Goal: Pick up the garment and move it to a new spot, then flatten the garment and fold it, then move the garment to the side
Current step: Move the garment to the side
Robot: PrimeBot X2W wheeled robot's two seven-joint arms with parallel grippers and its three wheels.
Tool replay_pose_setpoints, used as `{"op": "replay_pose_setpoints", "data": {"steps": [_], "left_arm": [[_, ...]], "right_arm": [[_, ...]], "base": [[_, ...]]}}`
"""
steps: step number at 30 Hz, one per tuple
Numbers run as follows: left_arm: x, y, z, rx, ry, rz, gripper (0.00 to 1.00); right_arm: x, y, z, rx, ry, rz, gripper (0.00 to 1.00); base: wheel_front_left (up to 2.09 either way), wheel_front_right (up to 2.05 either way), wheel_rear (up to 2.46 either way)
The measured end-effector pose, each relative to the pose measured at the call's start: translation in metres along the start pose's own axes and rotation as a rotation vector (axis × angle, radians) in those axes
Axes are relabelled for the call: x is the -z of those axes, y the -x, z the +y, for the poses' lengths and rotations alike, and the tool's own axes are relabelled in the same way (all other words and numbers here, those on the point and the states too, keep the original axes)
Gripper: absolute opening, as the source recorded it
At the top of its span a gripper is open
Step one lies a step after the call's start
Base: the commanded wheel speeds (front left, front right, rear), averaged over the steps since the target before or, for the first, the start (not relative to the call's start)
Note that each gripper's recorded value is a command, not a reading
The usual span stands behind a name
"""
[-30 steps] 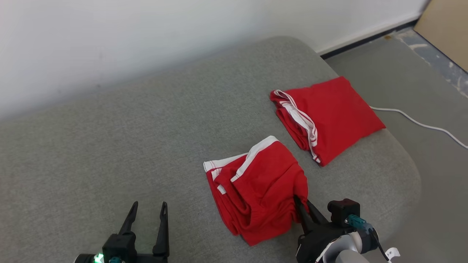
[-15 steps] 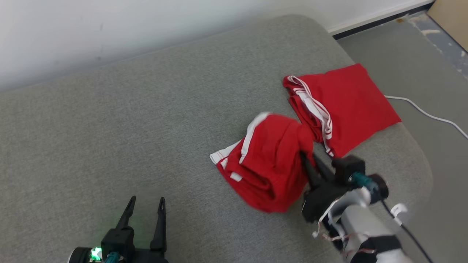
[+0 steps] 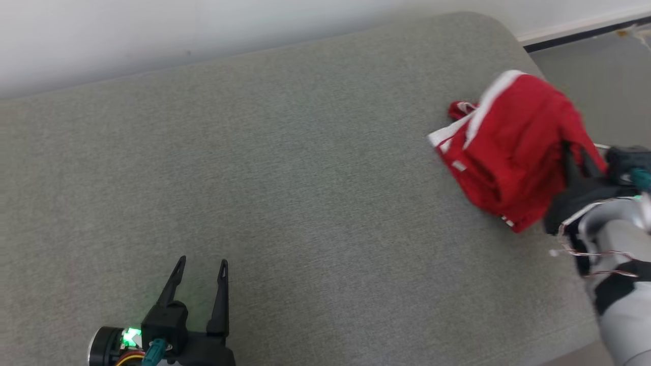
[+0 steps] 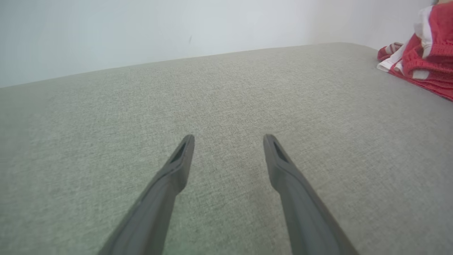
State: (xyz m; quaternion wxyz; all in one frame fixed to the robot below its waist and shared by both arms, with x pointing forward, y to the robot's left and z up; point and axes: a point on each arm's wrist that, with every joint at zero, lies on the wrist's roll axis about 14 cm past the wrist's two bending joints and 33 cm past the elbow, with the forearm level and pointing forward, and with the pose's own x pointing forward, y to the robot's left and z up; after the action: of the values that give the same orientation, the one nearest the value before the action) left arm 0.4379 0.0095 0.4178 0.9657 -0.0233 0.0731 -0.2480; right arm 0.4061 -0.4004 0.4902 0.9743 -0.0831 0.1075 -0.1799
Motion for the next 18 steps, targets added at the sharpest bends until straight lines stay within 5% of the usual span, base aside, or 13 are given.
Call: {"op": "replay_pose_setpoints", "data": {"steps": [5,6,7,8,13,18], "left_arm": [[0.001,0.01,0.016,-0.045,-0.015,0.006,1.0],[0.002,0.011,0.018,-0.051,-0.017,0.007,1.0],[0.002,0.013,0.021,-0.059,-0.018,0.008,1.0],[0.002,0.014,0.023,-0.065,-0.019,0.01,1.0],[0.001,0.02,0.03,-0.092,-0.026,0.012,1.0],[0.0,0.029,0.033,-0.12,-0.026,0.013,1.0]], "right_arm": [[0.022,0.003,-0.051,0.135,-0.003,0.085,0.0],[0.026,0.004,-0.054,0.145,-0.002,0.098,0.19],[0.031,0.005,-0.056,0.153,-0.002,0.112,0.7],[0.036,0.006,-0.057,0.161,-0.007,0.128,1.0],[0.046,0.013,-0.059,0.182,0.001,0.148,1.0],[0.032,0.009,-0.024,0.121,0.02,0.075,1.0]], "base": [[0.0,0.0,0.0],[0.0,0.0,0.0],[0.0,0.0,0.0],[0.0,0.0,0.0],[0.0,0.0,0.0],[0.0,0.0,0.0]]}}
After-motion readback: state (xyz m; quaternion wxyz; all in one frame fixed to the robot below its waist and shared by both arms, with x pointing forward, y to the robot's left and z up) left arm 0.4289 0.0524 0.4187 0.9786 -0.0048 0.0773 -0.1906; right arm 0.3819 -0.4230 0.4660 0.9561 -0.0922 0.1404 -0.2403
